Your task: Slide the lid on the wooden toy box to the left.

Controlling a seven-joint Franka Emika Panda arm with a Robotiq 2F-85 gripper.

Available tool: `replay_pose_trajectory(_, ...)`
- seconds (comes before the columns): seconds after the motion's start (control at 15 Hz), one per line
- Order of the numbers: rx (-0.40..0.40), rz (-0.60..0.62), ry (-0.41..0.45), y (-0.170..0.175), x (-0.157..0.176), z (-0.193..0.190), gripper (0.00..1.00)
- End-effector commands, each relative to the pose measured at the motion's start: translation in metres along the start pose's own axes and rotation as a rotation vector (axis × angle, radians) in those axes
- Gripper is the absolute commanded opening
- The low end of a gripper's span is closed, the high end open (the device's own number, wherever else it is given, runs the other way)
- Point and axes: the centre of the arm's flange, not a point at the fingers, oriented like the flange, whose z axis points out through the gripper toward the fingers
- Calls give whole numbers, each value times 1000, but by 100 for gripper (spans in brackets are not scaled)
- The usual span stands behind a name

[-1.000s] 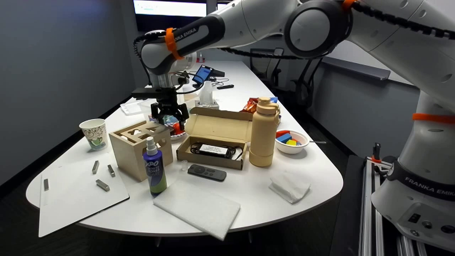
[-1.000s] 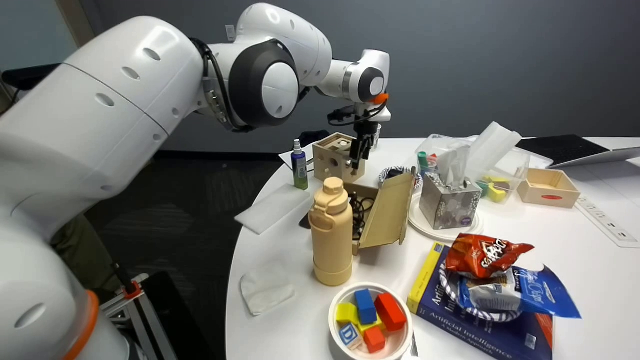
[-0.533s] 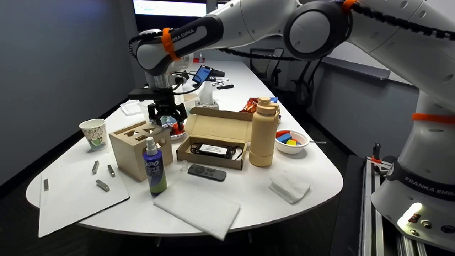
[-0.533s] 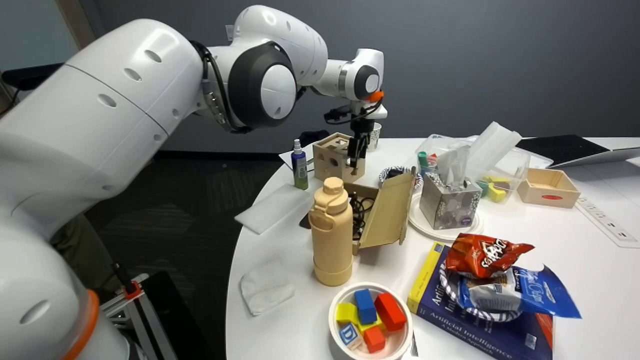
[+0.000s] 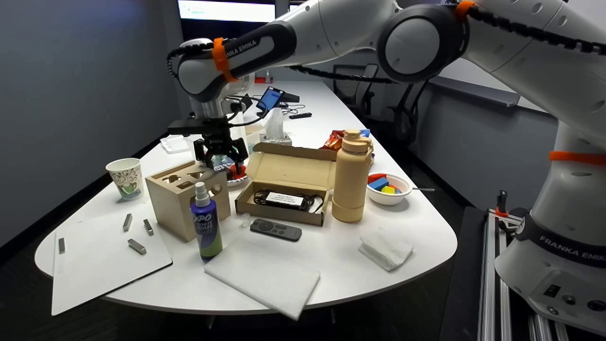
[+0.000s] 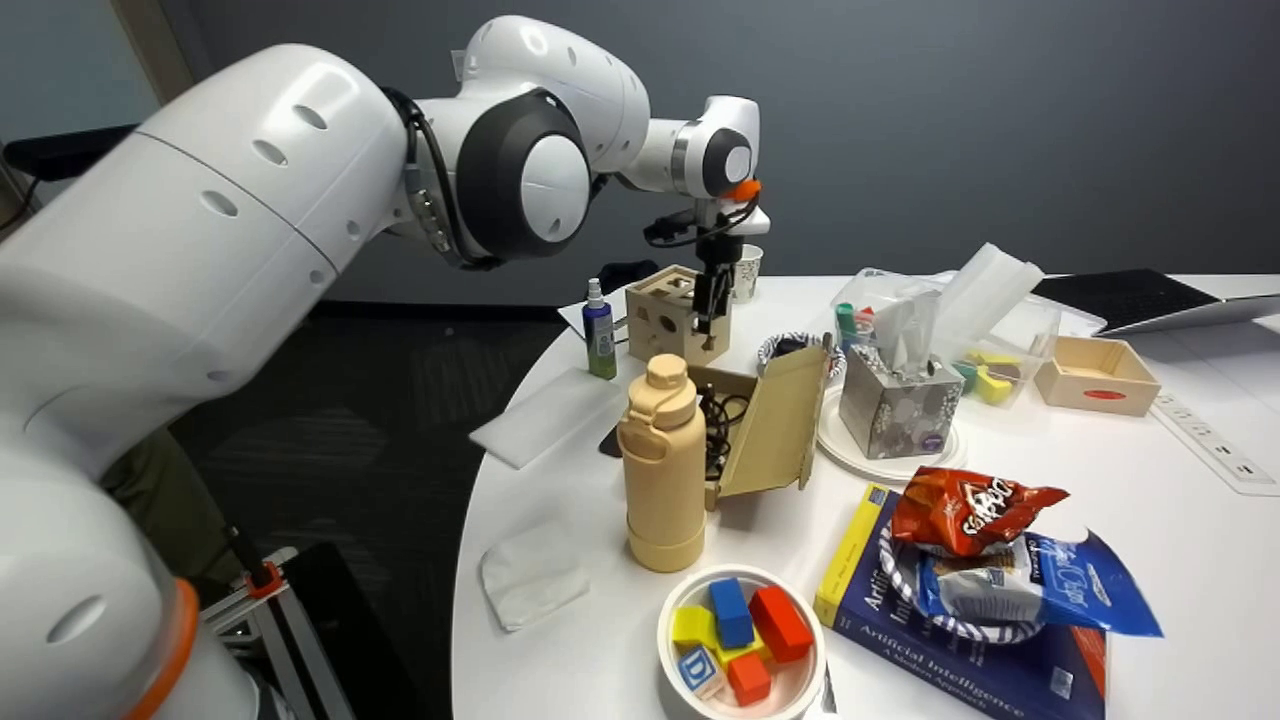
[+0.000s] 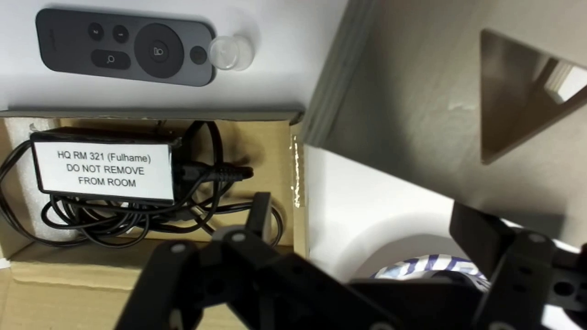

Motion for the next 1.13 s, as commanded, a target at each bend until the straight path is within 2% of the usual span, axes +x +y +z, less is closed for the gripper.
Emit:
replay_pose_trajectory(0.0,0,-29,10,-27,1,-8,100)
replay_pose_trajectory(0.4,23,-3,18,-12,0,-20,100)
replay_pose_trajectory(0.73,78,43,50,8,-6,-46,100)
replay_pose_trajectory(1.07,129,100,72,14,-10,-75,100)
